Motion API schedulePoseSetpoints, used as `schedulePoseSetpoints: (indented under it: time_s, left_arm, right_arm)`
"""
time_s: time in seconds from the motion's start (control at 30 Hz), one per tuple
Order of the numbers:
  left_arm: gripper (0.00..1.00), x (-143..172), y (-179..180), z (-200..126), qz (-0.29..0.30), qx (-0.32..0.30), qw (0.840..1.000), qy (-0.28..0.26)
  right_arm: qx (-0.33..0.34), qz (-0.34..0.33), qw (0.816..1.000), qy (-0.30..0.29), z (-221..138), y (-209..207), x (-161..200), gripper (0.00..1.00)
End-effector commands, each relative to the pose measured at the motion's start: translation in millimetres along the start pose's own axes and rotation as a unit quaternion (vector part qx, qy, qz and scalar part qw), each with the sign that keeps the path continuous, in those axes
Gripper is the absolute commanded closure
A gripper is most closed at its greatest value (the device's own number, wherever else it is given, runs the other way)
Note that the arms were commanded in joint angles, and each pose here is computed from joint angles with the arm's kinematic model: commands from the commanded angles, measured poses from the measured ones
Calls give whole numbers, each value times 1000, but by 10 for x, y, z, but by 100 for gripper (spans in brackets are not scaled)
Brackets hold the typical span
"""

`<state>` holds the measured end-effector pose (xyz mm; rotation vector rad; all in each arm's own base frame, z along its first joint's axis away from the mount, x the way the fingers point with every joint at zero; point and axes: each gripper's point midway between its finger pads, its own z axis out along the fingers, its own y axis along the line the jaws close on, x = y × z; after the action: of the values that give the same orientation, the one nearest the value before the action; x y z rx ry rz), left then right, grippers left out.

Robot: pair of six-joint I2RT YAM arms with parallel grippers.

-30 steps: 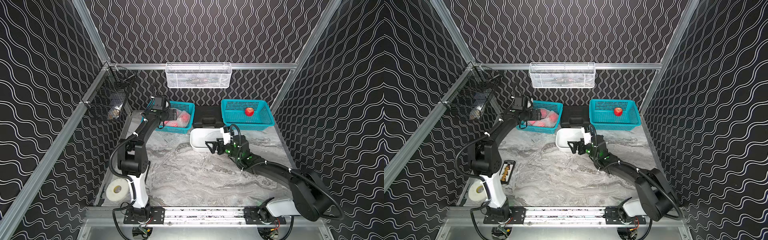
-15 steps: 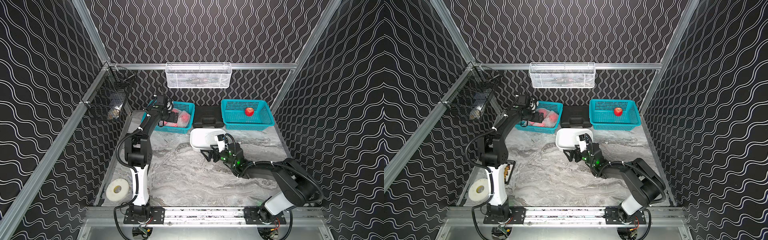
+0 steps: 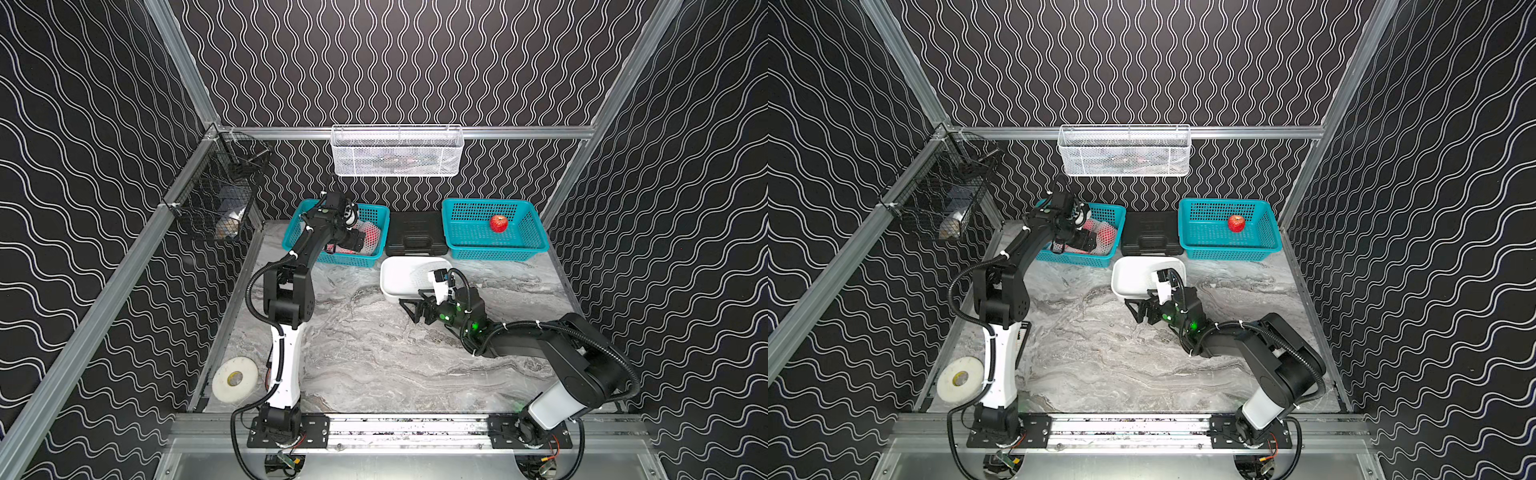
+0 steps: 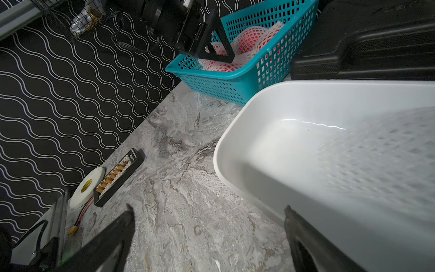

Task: Remove foam nets from apples
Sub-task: Pick up the apple from the basket.

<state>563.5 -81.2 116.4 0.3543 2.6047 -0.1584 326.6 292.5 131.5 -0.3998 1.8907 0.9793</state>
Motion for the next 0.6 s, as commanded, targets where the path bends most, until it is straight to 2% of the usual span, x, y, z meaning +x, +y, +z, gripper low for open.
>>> schedulePoseSetpoints:
  time_s: [0.0,0.47,0.57]
  left_arm:
    - [9,84,-27,43,16,8,1000,20]
    - [12,193,-15,296,19,8,998,52]
    - [9,201,5,339,18,4,998,53]
  right_arm:
    - [-13,2,1000,-17,13,60,-90,0]
    - [-6,5,1000,-9,40,27,-60,0]
    - [-4,6,1000,-4,54,13,-45,0]
